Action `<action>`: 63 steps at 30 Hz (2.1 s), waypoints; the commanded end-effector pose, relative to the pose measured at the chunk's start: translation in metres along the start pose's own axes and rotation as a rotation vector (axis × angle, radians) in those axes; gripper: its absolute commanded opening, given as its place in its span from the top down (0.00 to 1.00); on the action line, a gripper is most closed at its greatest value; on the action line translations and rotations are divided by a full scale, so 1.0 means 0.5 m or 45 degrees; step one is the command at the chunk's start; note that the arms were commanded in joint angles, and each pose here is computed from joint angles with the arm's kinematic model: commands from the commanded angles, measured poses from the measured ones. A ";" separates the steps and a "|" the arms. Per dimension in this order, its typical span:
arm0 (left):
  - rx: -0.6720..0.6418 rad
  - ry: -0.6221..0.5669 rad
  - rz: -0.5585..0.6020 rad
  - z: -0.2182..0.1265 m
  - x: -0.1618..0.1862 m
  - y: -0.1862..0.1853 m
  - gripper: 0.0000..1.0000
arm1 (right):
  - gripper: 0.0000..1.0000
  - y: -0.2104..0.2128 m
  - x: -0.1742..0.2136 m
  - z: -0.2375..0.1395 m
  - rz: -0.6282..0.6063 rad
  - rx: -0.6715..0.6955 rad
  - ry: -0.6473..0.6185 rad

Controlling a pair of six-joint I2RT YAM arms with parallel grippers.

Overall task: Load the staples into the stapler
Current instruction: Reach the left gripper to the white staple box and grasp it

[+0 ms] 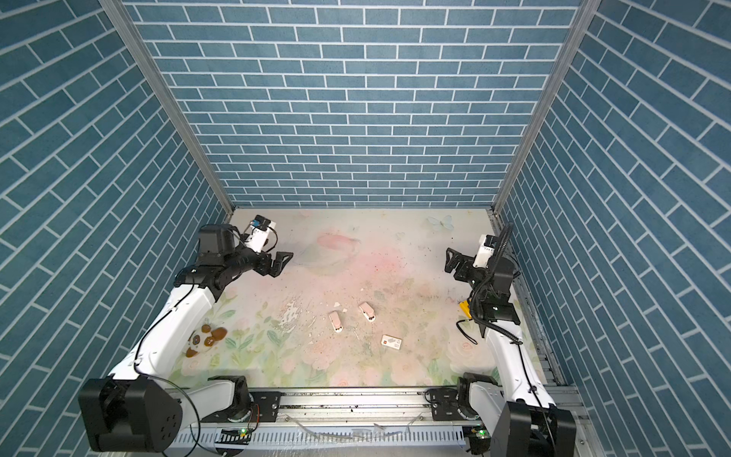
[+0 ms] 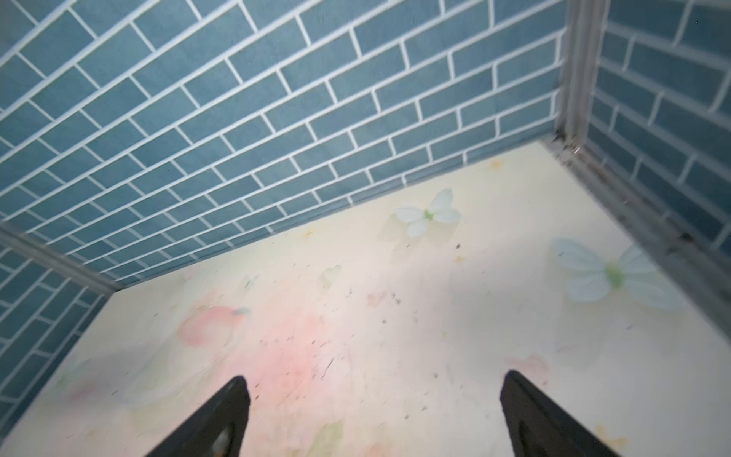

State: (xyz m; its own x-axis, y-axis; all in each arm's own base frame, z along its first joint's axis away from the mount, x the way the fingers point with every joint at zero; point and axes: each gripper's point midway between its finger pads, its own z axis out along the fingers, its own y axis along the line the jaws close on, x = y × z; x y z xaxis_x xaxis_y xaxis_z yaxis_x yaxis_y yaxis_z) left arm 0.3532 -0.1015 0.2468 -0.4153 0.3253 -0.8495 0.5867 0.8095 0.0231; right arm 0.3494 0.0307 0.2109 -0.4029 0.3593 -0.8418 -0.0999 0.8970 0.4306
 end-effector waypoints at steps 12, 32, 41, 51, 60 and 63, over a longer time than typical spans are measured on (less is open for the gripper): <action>0.715 0.535 0.635 0.085 0.085 -0.431 0.01 | 0.18 0.059 0.219 -0.088 0.528 -0.133 0.607; 0.966 0.669 0.983 0.201 0.283 -0.725 0.17 | 0.45 0.027 0.336 -0.165 0.684 0.029 0.735; 0.921 0.700 1.004 0.252 0.309 -0.746 0.31 | 0.46 0.011 0.323 -0.159 0.668 0.076 0.667; 0.867 0.696 1.006 0.278 0.317 -0.746 0.33 | 0.47 0.009 0.321 -0.160 0.664 0.084 0.650; 0.881 0.737 0.993 0.280 0.336 -0.751 0.40 | 0.48 0.009 0.314 -0.162 0.650 0.085 0.642; 0.878 0.749 0.988 0.281 0.341 -0.750 0.41 | 0.49 0.011 0.311 -0.162 0.647 0.082 0.640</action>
State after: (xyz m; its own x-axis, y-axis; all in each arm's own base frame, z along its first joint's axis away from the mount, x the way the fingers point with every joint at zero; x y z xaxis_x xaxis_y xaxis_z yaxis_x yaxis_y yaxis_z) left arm 0.1638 -0.4184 0.0230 0.0686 0.9248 -0.3743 0.9970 -0.0769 -0.0072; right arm 0.2126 0.0727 0.1085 -0.7654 0.5779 -0.2833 0.2452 0.6688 0.7018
